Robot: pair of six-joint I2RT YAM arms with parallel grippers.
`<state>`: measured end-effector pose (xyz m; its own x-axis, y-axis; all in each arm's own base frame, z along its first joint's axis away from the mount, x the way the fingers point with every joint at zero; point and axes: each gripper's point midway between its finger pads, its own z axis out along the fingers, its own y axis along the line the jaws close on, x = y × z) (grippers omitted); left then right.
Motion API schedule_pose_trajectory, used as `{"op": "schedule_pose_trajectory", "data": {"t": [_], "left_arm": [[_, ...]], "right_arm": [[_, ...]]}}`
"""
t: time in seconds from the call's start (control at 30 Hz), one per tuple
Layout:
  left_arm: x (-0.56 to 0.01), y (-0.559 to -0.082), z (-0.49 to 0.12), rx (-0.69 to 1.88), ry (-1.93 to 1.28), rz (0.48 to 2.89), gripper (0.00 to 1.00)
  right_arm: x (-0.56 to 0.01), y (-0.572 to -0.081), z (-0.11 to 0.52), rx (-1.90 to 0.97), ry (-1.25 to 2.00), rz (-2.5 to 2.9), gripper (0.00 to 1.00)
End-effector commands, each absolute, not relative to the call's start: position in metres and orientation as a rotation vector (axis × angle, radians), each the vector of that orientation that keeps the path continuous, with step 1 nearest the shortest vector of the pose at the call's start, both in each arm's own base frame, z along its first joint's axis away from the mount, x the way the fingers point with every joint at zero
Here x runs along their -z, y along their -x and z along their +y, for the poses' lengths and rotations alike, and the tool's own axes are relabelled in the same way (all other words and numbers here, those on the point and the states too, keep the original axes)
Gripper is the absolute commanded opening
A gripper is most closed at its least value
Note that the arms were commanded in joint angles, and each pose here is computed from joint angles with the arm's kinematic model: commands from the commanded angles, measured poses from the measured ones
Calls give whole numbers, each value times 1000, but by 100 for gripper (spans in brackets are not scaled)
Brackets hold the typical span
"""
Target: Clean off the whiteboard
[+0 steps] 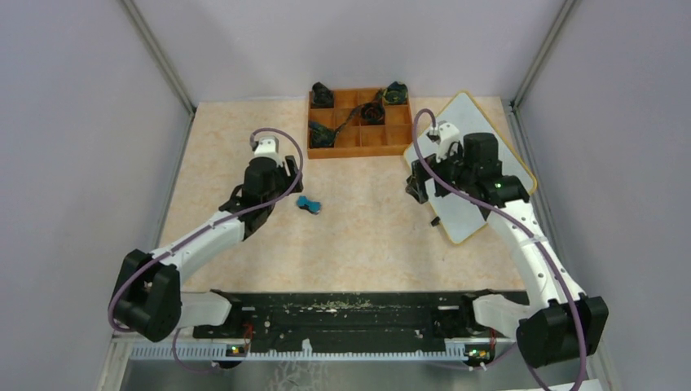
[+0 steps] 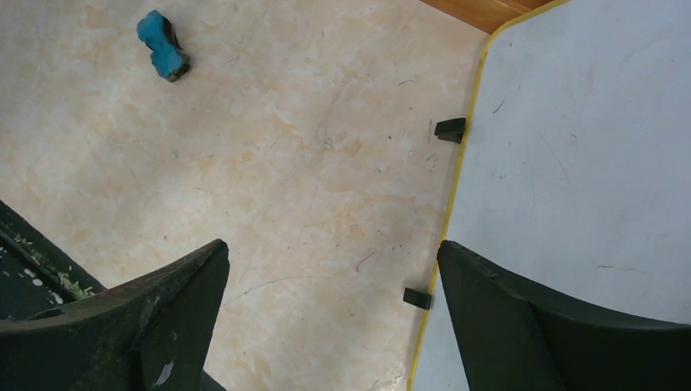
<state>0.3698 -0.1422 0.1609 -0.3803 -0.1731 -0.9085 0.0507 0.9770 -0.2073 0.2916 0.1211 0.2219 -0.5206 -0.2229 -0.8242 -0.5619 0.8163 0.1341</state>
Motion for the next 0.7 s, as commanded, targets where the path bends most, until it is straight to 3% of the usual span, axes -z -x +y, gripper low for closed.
{"op": "schedule_pose_trajectory", "data": {"t": [0.0, 0.67], "left_arm": [[-165, -378, -149, 271, 100, 1930, 73], [-150, -368, -149, 308, 104, 1933, 73]], "right_arm": [[-230, -307, 136, -409, 625, 2059, 98], [-208, -291, 194, -392, 847, 2012, 98]]}}
